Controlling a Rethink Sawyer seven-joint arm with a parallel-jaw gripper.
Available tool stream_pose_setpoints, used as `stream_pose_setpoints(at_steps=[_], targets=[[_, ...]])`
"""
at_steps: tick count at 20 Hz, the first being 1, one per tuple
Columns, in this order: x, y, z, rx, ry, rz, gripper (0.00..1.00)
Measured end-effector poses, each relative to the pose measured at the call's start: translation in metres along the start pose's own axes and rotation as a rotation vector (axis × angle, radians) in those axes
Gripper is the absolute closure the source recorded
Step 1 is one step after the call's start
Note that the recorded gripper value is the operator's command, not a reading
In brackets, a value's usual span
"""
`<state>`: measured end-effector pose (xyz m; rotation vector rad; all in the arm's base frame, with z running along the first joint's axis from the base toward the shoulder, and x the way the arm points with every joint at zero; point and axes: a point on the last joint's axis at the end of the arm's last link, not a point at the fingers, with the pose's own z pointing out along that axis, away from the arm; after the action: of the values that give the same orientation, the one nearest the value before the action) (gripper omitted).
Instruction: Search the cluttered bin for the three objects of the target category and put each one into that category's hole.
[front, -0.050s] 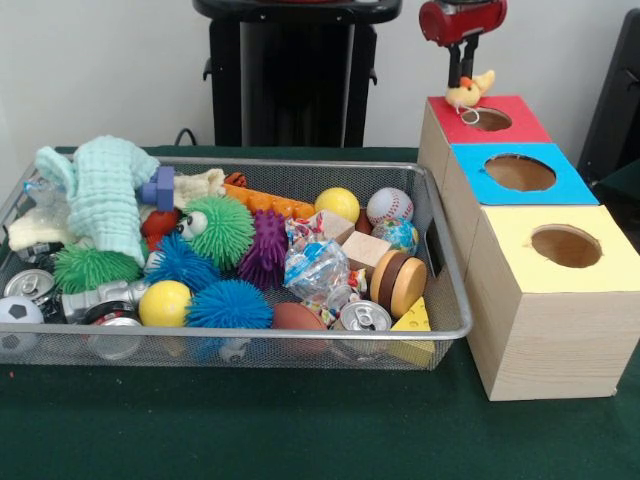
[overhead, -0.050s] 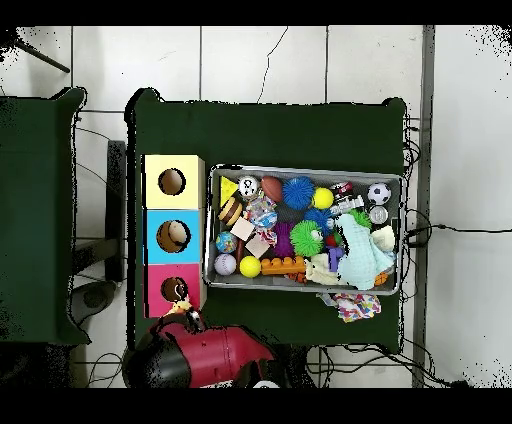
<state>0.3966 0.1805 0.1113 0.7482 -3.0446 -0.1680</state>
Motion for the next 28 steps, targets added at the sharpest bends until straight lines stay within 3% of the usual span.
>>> stream_pose_setpoints(at_steps=[9,18,28], targets=[[-0.028,-0.007,-0.014,-0.022,-0.005,0.097,1.0],[-0.061,-0.021,-0.034,-0.021,-0.032,0.129,1.0],[-0.079,-0.041,-0.022,-0.029,-0.043,0.158,1.0]])
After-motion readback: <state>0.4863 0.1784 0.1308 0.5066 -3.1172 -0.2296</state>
